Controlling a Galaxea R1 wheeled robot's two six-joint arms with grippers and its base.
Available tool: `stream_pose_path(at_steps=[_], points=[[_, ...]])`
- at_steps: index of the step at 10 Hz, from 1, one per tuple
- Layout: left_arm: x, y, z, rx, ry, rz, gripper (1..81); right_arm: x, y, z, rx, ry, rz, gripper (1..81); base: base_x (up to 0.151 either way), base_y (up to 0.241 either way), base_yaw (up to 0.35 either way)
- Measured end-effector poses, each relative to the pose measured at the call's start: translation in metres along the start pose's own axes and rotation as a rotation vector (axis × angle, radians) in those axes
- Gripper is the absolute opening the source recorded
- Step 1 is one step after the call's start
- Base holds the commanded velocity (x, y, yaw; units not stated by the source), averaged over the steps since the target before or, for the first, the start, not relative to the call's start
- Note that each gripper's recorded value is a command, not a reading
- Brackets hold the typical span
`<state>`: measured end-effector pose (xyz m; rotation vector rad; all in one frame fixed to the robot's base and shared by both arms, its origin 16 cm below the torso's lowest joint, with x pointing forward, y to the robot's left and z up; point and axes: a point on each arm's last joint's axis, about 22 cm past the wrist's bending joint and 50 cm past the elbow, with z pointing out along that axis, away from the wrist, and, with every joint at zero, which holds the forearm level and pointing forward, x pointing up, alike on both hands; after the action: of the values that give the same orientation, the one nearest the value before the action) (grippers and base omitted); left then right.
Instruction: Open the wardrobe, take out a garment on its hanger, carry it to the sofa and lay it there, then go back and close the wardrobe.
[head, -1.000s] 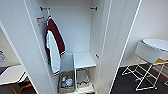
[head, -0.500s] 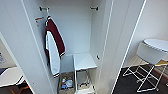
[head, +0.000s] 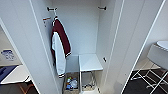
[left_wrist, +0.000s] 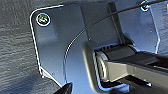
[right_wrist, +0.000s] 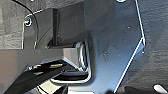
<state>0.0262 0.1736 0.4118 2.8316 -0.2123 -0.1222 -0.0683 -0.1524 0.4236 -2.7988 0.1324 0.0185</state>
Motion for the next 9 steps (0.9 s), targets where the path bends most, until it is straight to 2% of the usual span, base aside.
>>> stream_pose_path(at_steps=[2,9], points=[[-0.0077,-0.0030,-0.0011,0.003,0.006,-0.029,81.1,0.0151,-0.0015,0.0014,0.005,0.004,-0.031,81.1,0.077,0.000,0.000],[-0.0072,-0.0023,-0.0009,0.002,0.006,-0.028,81.1,0.0076,-0.0010,0.0010,0.003,-0.007,-0.027,81.1,0.075,0.000,0.000]])
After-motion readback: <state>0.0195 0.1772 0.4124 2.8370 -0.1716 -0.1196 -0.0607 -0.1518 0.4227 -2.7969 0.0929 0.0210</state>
